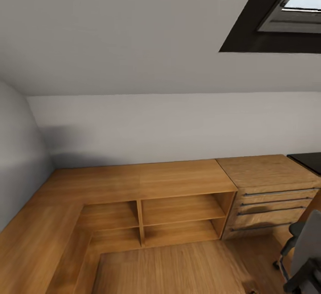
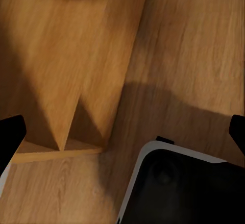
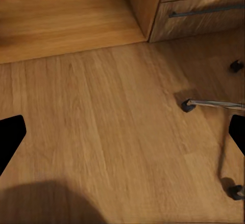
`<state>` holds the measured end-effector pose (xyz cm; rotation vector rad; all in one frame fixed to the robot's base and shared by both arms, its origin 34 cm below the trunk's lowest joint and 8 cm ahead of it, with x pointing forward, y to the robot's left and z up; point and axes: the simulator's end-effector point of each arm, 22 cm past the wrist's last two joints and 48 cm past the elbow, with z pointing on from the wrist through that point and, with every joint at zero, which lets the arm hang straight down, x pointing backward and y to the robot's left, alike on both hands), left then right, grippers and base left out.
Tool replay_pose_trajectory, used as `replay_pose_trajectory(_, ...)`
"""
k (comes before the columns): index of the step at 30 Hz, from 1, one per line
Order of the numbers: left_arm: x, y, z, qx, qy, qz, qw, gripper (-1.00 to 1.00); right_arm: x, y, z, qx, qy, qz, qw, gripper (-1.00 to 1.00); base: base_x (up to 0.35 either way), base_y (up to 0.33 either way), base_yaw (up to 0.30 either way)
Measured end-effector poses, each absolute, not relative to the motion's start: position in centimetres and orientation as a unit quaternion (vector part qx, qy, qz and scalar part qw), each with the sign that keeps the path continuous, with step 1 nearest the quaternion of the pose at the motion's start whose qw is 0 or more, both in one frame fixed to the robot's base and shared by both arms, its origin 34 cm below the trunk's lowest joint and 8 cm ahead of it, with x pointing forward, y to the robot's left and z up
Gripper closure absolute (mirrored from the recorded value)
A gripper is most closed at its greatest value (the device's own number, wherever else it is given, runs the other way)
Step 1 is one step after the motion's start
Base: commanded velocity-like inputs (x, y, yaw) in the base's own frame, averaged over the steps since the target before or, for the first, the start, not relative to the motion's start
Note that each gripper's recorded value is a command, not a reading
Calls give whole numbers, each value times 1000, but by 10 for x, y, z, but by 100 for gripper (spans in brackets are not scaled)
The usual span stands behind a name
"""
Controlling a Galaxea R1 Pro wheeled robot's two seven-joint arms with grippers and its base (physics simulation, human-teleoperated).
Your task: In the bedroom, organize the workspace by keeping the computer under the desk, ensuring the monitor is on the desk, placing the keyboard on the desk next to the monitor, placing the mouse on the desk next to the keyboard, moving the folder from the swivel chair onto the desk next to the mouse, stacking the notebook on top of the folder with the pen on top of the notebook, and positioning the swivel chair next to the desk.
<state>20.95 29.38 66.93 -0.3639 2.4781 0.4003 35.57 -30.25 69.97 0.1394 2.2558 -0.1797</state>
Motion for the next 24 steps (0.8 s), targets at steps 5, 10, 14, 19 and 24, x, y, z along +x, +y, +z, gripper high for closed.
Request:
replay_pose_trajectory(5,210,294,669,-137,933,151,298,-100,355,-303,700,56,902,-72,423,-100,0,0,-269)
replay_pose_trajectory(10,209,294,669,-137,933,151,298,-100,355,-303,700,56,902,-72,423,-100,0,0,-269)
replay_pose_trajectory(14,209,294,669,-137,933,151,298,-100,355,-304,700,57,901,-73,423,-100,0,0,-269)
replay_pose_trajectory(19,209,294,669,-137,933,151,298,-100,355,-304,700,57,901,-73,423,-100,0,0,-269)
replay_pose_trajectory(24,209,294,669,-137,933,151,298,-100,355,-304,700,57,901,-73,423,-100,0,0,-269)
